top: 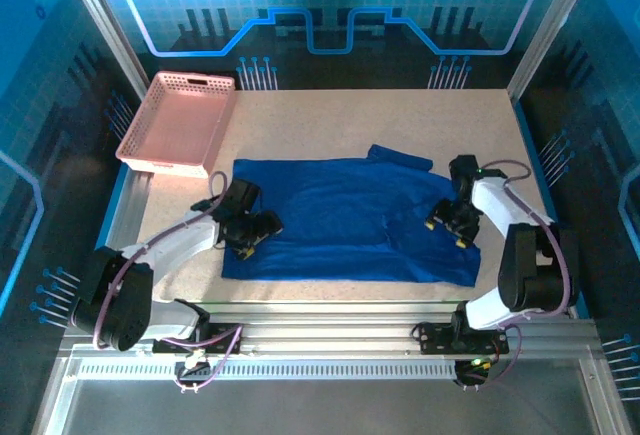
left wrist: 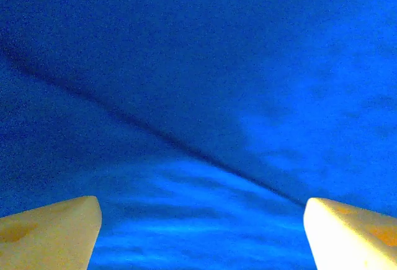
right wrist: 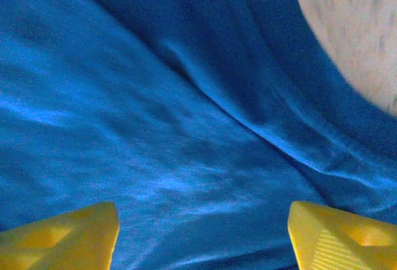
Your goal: Fold and stack the t-shirts
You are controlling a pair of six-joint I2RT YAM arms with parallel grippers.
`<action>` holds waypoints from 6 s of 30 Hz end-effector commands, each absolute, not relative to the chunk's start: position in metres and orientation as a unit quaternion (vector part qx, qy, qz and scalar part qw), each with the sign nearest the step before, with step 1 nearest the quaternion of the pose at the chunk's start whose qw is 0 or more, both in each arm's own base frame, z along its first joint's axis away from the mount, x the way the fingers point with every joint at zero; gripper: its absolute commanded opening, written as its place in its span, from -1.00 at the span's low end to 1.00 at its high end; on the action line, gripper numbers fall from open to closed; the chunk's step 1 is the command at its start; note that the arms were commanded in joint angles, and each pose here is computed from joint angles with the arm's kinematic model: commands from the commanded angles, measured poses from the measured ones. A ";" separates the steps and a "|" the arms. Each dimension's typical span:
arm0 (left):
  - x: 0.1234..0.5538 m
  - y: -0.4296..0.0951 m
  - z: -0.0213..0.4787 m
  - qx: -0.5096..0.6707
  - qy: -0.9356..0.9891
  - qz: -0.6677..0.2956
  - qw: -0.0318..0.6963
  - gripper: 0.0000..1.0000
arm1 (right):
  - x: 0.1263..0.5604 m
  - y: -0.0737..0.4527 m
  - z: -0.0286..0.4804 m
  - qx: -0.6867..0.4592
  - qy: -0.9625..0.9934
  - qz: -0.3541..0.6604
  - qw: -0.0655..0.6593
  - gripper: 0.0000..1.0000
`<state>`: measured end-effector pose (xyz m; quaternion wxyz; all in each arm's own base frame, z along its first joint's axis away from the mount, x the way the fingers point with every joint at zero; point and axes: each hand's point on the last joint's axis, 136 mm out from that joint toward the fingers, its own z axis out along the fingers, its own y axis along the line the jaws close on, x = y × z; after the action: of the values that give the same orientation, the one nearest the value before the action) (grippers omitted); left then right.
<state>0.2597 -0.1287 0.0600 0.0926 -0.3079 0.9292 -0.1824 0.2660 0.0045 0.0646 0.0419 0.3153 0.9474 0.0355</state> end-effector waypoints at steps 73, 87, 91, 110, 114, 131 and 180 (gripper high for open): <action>0.388 -0.067 0.084 -0.310 0.908 -0.229 0.162 0.58 | 0.511 0.018 0.072 0.281 0.938 0.155 0.129 -1.00; 0.384 -0.070 0.080 -0.304 0.909 -0.237 0.157 0.60 | 0.483 0.011 0.046 0.272 0.950 0.132 0.081 -0.20; 0.386 -0.072 0.088 -0.291 0.908 -0.248 0.173 0.63 | 0.477 0.009 0.031 0.272 0.952 0.124 0.069 -0.20; 0.385 -0.068 0.124 -0.258 0.908 -0.244 0.223 0.72 | 0.466 0.003 0.022 0.273 0.954 0.107 0.057 -0.16; 0.386 -0.068 0.124 -0.259 0.908 -0.244 0.223 0.72 | 0.467 0.004 0.016 0.277 0.953 0.108 0.054 -0.16; 0.380 -0.066 0.123 -0.256 0.911 -0.236 0.221 0.71 | 0.499 0.005 0.047 0.290 0.943 0.130 0.104 -1.00; 0.470 -0.027 0.060 -0.397 0.892 -0.127 0.174 0.59 | 0.532 0.018 0.079 0.289 0.918 0.251 0.105 -1.00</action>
<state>0.4644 -0.0364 0.0668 0.1775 -0.3829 0.8948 -0.1456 0.5316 0.0199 0.0804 0.1154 0.2938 0.9178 0.2407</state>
